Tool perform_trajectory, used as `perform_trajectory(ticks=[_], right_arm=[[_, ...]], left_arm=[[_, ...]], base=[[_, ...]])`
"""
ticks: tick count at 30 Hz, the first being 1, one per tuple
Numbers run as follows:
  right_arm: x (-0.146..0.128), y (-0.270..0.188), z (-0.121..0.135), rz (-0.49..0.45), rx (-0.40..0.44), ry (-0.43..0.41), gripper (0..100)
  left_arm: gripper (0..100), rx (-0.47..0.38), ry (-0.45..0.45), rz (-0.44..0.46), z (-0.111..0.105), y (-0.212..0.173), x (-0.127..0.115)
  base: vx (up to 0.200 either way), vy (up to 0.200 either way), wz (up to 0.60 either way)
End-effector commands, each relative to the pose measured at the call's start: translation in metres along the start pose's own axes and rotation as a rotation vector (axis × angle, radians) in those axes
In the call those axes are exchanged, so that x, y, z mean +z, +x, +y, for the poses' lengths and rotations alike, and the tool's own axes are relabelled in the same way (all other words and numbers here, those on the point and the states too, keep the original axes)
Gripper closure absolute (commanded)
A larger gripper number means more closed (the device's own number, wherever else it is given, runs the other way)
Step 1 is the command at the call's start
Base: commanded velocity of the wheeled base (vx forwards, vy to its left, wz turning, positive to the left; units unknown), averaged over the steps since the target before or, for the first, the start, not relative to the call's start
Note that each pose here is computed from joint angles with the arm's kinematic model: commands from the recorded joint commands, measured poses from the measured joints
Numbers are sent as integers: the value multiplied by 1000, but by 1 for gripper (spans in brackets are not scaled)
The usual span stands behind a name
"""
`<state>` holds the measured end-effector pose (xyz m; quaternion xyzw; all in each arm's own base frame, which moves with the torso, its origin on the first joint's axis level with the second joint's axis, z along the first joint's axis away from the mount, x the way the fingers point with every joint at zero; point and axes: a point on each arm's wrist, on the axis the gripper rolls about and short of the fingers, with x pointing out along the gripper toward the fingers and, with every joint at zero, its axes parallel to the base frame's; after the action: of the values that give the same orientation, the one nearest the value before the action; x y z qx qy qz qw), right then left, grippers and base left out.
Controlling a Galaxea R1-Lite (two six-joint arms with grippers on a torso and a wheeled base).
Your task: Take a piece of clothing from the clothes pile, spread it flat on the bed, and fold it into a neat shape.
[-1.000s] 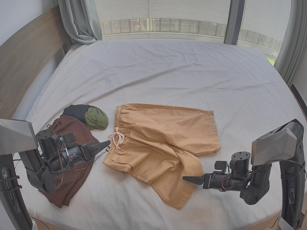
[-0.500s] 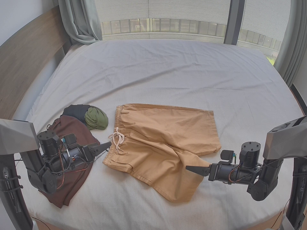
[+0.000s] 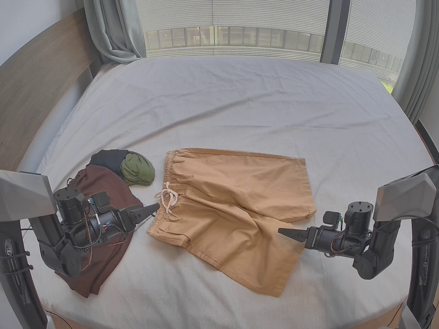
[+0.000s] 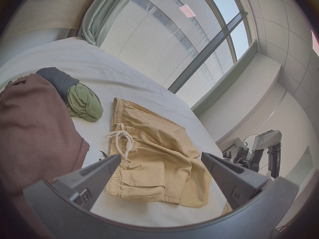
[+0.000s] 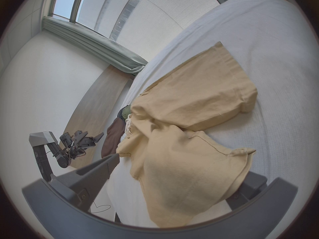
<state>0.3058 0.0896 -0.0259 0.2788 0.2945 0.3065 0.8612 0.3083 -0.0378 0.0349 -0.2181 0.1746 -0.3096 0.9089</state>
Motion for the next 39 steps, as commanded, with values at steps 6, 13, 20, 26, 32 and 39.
perform_trajectory(ticks=[6,13,20,26,32,39], right_arm=[[5,1,-24,-33,-44,25,0],[10,-3,-25,-50,-48,24,0],[14,-3,-27,-70,-55,20,0],[15,0,-30,-91,-81,18,0],[17,-4,-29,-96,-87,21,100],[20,-5,-30,-107,-89,19,100]], left_arm=[[0,1,0,1,0,0,0],[0,1,0,1,0,0,0],[0,1,0,1,0,0,0],[0,1,-1,2,1,0,-1],[0,1,-1,2,1,0,-1],[0,1,-1,2,1,0,-1]], base=[[0,0,0],[0,0,0],[0,0,0],[0,0,0],[0,0,0],[0,0,0]])
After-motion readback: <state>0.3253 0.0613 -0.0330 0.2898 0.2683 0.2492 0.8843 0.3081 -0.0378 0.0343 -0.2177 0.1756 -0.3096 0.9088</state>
